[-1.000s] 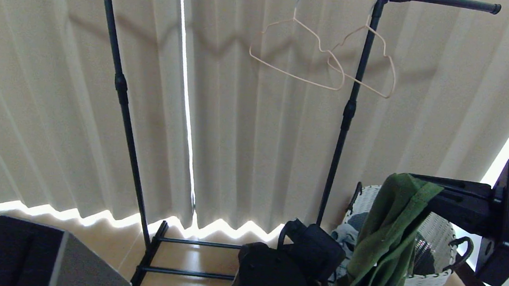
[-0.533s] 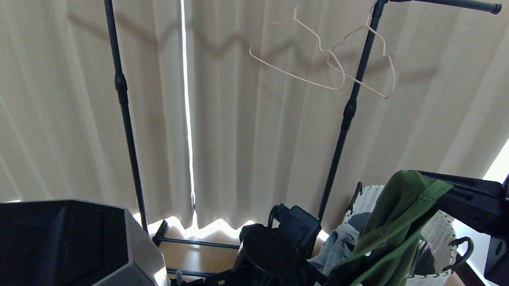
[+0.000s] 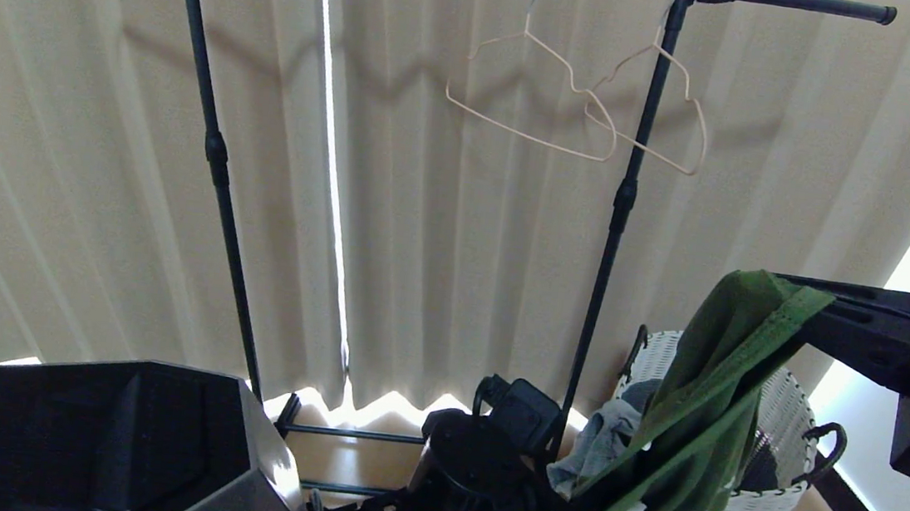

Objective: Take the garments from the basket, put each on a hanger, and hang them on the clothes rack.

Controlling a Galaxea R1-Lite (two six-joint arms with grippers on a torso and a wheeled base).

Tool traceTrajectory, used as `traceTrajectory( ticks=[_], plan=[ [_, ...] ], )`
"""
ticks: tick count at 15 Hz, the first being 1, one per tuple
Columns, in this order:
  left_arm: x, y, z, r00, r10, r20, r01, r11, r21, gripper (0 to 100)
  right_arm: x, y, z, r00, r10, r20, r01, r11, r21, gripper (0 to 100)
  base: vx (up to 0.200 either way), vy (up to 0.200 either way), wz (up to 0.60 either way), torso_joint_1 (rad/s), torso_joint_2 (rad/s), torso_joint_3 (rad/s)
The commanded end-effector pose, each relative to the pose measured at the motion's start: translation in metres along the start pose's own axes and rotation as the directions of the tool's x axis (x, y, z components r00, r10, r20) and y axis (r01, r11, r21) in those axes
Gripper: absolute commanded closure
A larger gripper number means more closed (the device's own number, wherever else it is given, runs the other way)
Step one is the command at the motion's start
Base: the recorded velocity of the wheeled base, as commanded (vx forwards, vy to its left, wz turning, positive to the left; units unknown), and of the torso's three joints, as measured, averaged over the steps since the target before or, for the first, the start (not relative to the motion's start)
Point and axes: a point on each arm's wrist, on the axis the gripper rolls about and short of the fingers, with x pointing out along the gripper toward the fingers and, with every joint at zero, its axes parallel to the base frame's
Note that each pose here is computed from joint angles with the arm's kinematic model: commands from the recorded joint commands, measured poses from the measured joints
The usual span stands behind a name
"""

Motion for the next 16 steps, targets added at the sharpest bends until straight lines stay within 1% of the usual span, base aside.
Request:
traceTrajectory(
  ticks=[1,3,4,5,6,7,8,9,10,12,13,14,15,16],
  plan=[
    [-0.009,0.002,0.003,1.0,0.0,0.001,0.001,1.0,-0.004,100,-0.002,0.0,0.002,1.0,-0.001,0.008,0.001,1.0,-0.002,100,0.0,0.0,0.0,0.0,0.0,0.0],
    [-0.016,0.002,0.005,1.0,-0.006,0.012,0.006,1.0,-0.004,100,-0.002,0.0,0.001,1.0,-0.002,0.006,0.002,1.0,-0.002,100,0.0,0.0,0.0,0.0,0.0,0.0],
    [-0.021,0.002,0.01,0.999,-0.009,0.048,0.01,1.0,-0.011,100,-0.001,0.0,0.001,1.0,-0.002,0.003,0.002,1.0,0.002,100,0.0,0.0,0.0,0.0,0.0,0.0],
    [-0.029,0.003,0.018,0.993,-0.012,0.115,0.015,1.0,-0.023,100,-0.001,-0.001,0.002,1.0,-0.007,0.006,0.007,1.0,0.016,100,0.0,0.0,0.0,0.0,0.0,0.0],
    [-0.039,0.001,0.024,0.987,-0.021,0.162,0.025,0.999,-0.024,100,-0.001,-0.002,0.003,1.0,-0.013,0.008,0.013,1.0,0.028,100,0.0,0.0,0.0,0.0,0.0,0.0],
    [-0.061,0.006,0.031,0.982,-0.021,0.188,0.016,0.999,0.032,100,-0.001,-0.002,0.004,1.0,-0.018,0.009,0.018,0.999,0.043,100,0.0,0.0,0.0,0.0,0.0,0.0],
    [-0.078,0.014,0.035,0.98,-0.011,0.199,-0.006,0.996,0.087,100,-0.002,-0.003,0.002,1.0,-0.028,0.0,0.028,0.998,0.052,100,0.0,0.0,0.0,0.0,0.0,0.0],
    [-0.089,0.023,0.042,0.975,0.013,0.222,-0.035,0.995,0.095,100,-0.002,-0.005,0.0,0.999,-0.038,-0.013,0.039,0.998,0.057,100,0.0,0.0,0.0,0.0,0.0,0.0],
    [-0.11,0.036,0.059,0.964,0.047,0.262,-0.071,0.994,0.085,100,0.0,-0.007,-0.006,0.998,-0.042,-0.035,0.045,0.997,0.063,100,0.0,0.0,0.0,0.0,0.0,0.0],
    [-0.147,0.065,0.081,0.962,0.131,0.239,-0.151,0.986,0.067,100,0.008,-0.007,-0.017,0.996,-0.034,-0.08,0.04,0.996,0.074,100,0.0,0.0,0.0,0.0,0.0,0.0],
    [-0.156,0.071,0.086,0.961,0.146,0.233,-0.165,0.984,0.065,100,0.01,-0.008,-0.018,0.996,-0.033,-0.086,0.039,0.996,0.075,100,0.0,0.0,0.0,0.0,0.0,0.0],
    [-0.177,0.081,0.1,0.957,0.166,0.236,-0.182,0.982,0.051,100,0.016,-0.009,-0.02,0.995,-0.026,-0.097,0.034,0.996,0.079,100,0.0,0.0,0.0,0.0,0.0,0.0],
    [-0.194,0.087,0.113,0.946,0.16,0.282,-0.179,0.983,0.044,100,0.023,-0.011,-0.02,0.994,-0.024,-0.107,0.034,0.996,0.088,100,0.0,0.0,0.0,0.0,0.0,0.0],
    [-0.2,0.09,0.116,0.938,0.174,0.3,-0.194,0.98,0.039,100,0.027,-0.012,-0.02,0.994,-0.024,-0.109,0.034,0.995,0.091,100,0.0,0.0,0.0,0.0,0.0,0.0]
  ],
)
